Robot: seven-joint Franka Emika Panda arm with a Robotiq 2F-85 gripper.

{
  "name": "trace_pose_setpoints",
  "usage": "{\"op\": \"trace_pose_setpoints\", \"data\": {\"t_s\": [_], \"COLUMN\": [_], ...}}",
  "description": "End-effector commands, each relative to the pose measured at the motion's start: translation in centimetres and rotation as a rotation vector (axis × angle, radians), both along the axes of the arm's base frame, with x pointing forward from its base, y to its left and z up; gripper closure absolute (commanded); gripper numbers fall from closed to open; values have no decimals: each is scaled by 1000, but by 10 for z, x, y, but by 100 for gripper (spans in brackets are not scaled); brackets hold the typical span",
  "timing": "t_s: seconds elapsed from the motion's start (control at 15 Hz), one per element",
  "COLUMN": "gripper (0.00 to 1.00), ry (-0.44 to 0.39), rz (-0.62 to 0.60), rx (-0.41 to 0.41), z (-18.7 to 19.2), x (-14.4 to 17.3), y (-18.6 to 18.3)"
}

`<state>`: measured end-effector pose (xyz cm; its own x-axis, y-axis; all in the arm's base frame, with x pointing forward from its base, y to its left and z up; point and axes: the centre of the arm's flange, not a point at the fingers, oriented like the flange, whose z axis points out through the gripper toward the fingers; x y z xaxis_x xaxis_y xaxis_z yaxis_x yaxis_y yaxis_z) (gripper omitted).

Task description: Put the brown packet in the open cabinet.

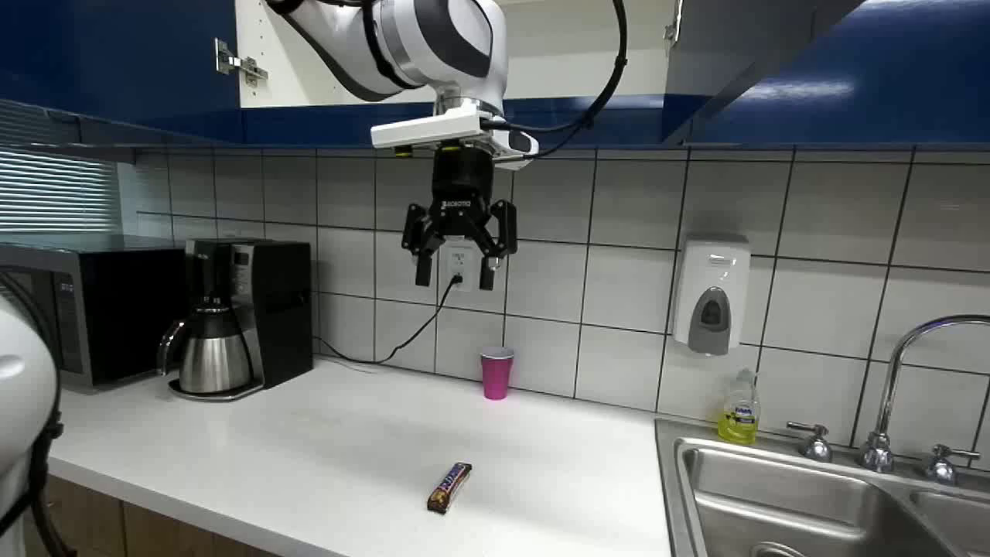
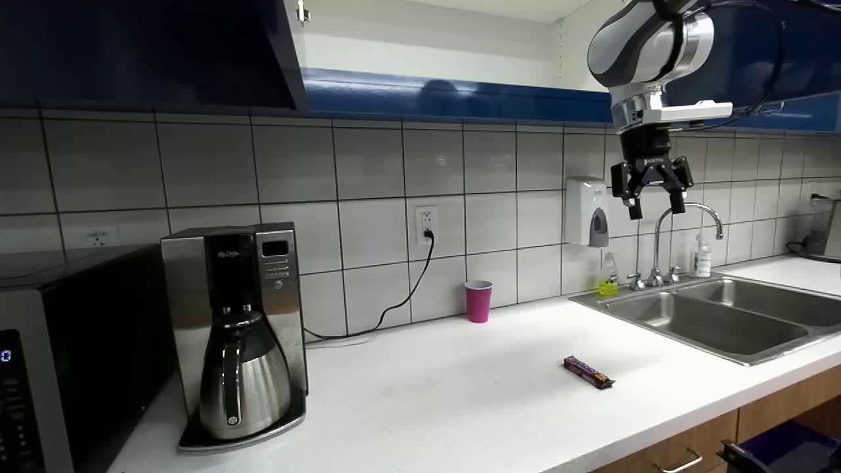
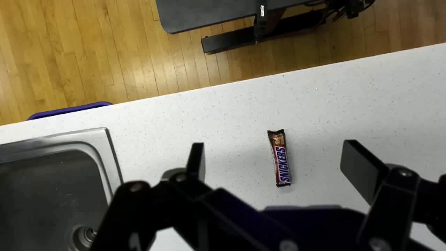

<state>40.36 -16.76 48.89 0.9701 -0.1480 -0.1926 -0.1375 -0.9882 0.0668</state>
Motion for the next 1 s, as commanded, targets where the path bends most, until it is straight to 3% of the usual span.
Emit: {"op": "trace_pose_setpoints", "data": {"t_s": [0.0,0.4,0.67,0.93], "gripper": [0,0,0,0], "ry": [0,-14,-41,-75], "rz": [0,-13,-25,-43], "rx": [0,12,64,51], "z": [0,-8,-24,-43], "x": [0,4,2,6], "y": [0,5,15,20]}}
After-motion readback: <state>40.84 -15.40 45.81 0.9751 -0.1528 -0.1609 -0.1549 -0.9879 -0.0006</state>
